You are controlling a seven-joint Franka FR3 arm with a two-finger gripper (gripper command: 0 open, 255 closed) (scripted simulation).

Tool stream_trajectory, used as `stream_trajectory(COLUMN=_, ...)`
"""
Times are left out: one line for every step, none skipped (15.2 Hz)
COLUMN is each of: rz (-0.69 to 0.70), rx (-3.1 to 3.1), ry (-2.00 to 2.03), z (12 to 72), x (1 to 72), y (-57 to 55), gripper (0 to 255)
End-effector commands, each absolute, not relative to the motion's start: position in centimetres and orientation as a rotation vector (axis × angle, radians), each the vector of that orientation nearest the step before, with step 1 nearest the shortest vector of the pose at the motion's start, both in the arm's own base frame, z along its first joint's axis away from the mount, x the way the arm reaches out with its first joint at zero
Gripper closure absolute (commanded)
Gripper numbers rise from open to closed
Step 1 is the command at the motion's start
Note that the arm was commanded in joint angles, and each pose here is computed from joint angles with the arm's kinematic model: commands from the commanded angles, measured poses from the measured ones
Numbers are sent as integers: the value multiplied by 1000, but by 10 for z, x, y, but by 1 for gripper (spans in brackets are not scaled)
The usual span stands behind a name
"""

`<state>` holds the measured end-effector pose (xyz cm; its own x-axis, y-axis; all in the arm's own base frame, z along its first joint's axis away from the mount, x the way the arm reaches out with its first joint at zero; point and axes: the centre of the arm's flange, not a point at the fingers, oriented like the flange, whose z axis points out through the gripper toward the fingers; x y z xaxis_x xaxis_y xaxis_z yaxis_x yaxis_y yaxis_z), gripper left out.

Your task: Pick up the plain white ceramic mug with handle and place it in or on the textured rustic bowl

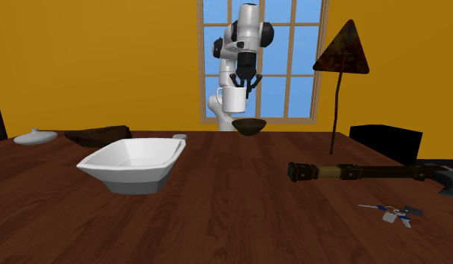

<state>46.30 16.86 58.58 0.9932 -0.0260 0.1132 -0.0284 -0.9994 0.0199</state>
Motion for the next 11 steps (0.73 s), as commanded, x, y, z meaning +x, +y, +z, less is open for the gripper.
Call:
stream_trajectory(rz=178, rx=3115, ry=-43, z=586, x=436, y=172, gripper=255)
stream_trajectory(rz=178, rx=3115, ry=-43, z=587, x=423, y=174, gripper=255)
stream_trajectory(rz=178, rx=3115, ry=-43, z=588, x=410, y=177, gripper=255)
stream_trajectory(rz=178, rx=3115, ry=-43, z=588, x=397, y=179, gripper=255)
stream_trajectory(rz=178, rx=3115, ry=-43, z=589, x=384, y=182, gripper=255)
stream_trajectory(rz=178, rx=3115, ry=-43, z=590, x=372, y=184, gripper=255)
stream_trajectory(rz=178, rx=3115, ry=-43, z=590, x=359, y=186, gripper=255)
stream_trajectory(rz=178, rx=3115, ry=-43, z=591, x=346, y=189, gripper=255)
stream_trajectory(rz=178, rx=3115, ry=-43, z=592, x=333, y=191, gripper=255)
stream_trajectory(rz=178, rx=3115, ry=-43, z=592, x=320, y=194, gripper=255)
stream_trajectory(rz=178, rx=3115, ry=-43, z=593, x=307, y=196, gripper=255)
